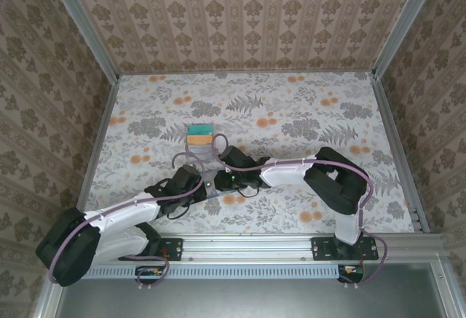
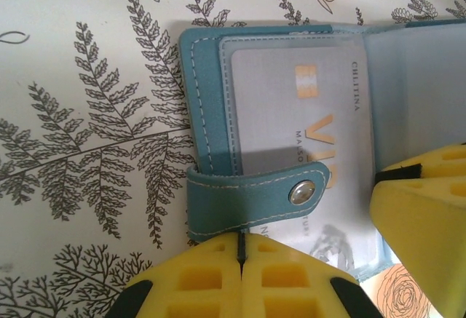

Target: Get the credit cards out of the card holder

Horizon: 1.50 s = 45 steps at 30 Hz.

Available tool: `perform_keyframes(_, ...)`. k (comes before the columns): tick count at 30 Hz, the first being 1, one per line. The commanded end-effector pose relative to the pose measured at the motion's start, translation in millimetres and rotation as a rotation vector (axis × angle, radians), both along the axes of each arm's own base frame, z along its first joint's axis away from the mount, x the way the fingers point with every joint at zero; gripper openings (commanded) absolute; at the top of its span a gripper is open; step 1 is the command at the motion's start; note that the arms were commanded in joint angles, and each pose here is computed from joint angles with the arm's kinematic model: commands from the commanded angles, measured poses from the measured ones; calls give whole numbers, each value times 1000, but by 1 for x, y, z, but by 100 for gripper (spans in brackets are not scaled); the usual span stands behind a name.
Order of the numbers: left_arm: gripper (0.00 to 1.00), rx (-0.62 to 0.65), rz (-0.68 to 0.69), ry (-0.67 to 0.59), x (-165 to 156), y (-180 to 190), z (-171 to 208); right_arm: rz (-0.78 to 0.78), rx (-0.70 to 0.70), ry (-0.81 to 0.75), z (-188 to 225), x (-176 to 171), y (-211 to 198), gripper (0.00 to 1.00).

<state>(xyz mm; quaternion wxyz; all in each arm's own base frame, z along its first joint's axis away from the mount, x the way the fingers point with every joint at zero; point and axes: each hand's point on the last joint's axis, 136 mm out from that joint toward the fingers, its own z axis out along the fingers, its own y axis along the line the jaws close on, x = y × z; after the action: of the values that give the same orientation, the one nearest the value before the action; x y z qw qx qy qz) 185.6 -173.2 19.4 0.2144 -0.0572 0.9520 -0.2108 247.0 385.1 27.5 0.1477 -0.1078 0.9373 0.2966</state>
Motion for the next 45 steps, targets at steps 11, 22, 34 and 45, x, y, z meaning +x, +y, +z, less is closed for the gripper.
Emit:
perform_keyframes(11,1,84,4,81,-10,8,-19,19,-40,17,-6,-5,-2,19)
perform_keyframes(22,0,93,-14,79,-9,2,-20,22,31,40,-1,-7,5,13)
perform_keyframes(34,0,119,0,79,-11,9,-21,2,104,25,14,-3,3,0)
perform_keyframes(45,0,127,5,82,-12,13,-21,-39,111,-5,24,3,-14,0)
